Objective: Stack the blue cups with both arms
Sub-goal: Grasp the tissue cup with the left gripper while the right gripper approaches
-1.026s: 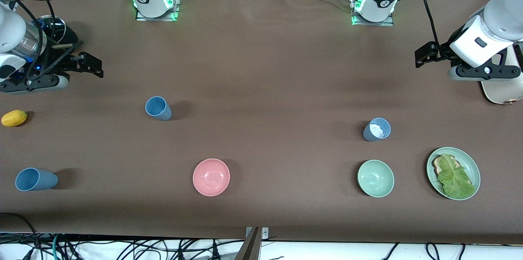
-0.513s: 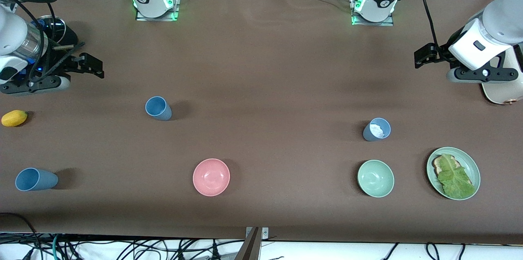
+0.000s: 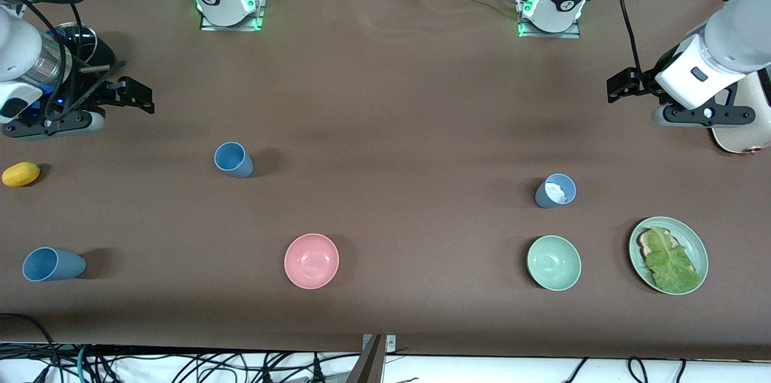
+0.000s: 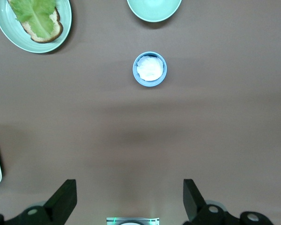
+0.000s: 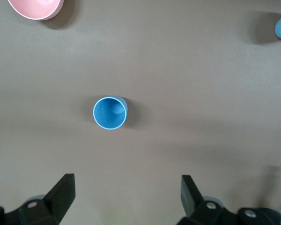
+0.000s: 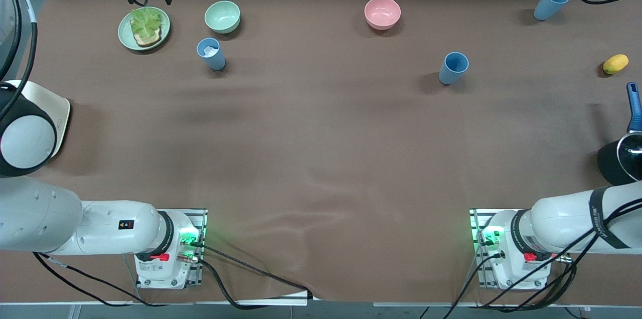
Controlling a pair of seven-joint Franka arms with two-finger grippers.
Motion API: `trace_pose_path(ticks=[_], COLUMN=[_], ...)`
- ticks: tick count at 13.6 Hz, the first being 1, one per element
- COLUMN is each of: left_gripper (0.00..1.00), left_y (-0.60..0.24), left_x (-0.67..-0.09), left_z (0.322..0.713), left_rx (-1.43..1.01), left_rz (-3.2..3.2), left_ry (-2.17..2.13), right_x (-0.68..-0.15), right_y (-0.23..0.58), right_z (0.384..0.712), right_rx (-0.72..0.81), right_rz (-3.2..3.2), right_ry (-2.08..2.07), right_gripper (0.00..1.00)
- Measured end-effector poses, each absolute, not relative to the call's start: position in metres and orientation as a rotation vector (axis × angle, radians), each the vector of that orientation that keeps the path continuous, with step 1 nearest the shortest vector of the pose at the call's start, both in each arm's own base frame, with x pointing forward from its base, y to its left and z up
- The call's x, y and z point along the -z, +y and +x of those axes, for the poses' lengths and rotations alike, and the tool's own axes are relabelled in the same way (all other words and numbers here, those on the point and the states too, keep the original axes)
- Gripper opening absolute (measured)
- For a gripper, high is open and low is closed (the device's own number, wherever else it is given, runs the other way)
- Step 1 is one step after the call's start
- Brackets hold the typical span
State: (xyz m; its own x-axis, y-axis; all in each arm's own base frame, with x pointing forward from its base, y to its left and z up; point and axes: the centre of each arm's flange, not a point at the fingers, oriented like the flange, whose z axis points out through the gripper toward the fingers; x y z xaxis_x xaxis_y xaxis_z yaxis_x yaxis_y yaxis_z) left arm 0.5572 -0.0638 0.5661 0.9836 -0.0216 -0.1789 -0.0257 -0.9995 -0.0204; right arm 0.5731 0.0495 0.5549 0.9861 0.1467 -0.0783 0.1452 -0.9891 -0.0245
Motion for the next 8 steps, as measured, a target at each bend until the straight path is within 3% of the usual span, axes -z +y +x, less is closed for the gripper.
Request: trace_pose_path(ticks=[4, 8], left_gripper=[1.0, 1.0], left_y=[-0.063, -0.059], left_x=[-0.522, -0.441], left_z=[0.591, 0.637], left_rx=[-0.233, -0.127], left_rz=[-3.127, -3.162], left_ry=[0.033, 0.033], right_x=[-0.55, -0.536], right_y=[0.05, 0.05], right_z=[0.575, 0.577], right_rx=[-0.14, -0.194], right_rz=[-3.107, -3.101], right_ry=[-0.262, -0.265], right_gripper=[1.0, 1.0])
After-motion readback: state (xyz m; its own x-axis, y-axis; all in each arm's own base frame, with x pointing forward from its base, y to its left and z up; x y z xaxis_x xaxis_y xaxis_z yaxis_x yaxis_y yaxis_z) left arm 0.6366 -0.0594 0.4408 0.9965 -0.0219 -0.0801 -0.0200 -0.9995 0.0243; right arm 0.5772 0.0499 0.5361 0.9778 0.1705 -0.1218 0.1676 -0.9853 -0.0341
